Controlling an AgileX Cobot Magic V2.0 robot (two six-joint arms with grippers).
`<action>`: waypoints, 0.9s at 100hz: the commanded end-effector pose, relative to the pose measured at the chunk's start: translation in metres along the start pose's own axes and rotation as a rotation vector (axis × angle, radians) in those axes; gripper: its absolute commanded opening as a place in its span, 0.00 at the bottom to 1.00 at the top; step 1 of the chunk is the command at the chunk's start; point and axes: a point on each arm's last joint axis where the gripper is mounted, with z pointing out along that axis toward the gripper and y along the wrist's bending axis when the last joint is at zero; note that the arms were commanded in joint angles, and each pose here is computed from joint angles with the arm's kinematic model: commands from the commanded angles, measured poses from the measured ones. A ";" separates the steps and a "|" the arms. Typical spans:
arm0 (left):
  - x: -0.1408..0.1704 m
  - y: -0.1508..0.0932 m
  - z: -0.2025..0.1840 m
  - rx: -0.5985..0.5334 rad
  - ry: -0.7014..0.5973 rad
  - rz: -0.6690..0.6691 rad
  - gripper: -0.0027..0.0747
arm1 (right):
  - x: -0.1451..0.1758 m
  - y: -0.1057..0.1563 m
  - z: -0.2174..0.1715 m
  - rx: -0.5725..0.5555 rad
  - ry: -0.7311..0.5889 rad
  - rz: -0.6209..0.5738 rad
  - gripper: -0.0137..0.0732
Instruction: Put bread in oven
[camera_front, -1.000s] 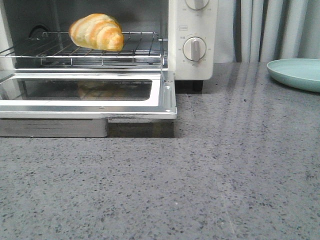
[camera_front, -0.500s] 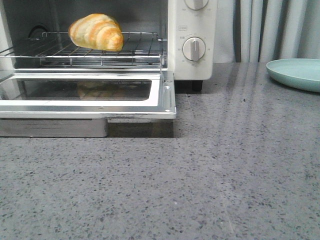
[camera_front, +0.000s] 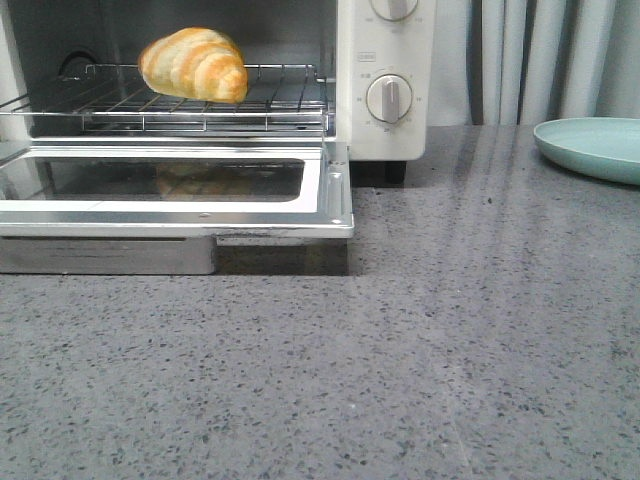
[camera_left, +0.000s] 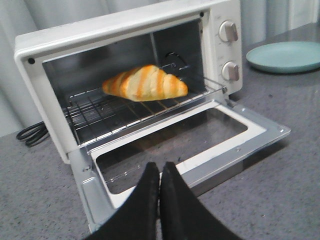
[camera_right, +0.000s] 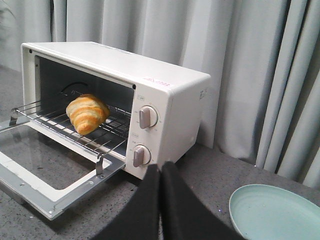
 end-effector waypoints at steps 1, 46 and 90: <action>-0.003 0.007 0.003 -0.096 -0.067 0.042 0.01 | -0.012 -0.001 -0.001 -0.006 -0.076 -0.021 0.08; 0.068 0.004 0.014 -0.420 -0.102 -0.258 0.01 | -0.012 -0.001 -0.001 -0.006 -0.076 -0.021 0.08; 0.110 -0.008 0.024 -0.380 0.104 -0.422 0.01 | -0.012 -0.001 -0.001 -0.006 -0.075 -0.021 0.08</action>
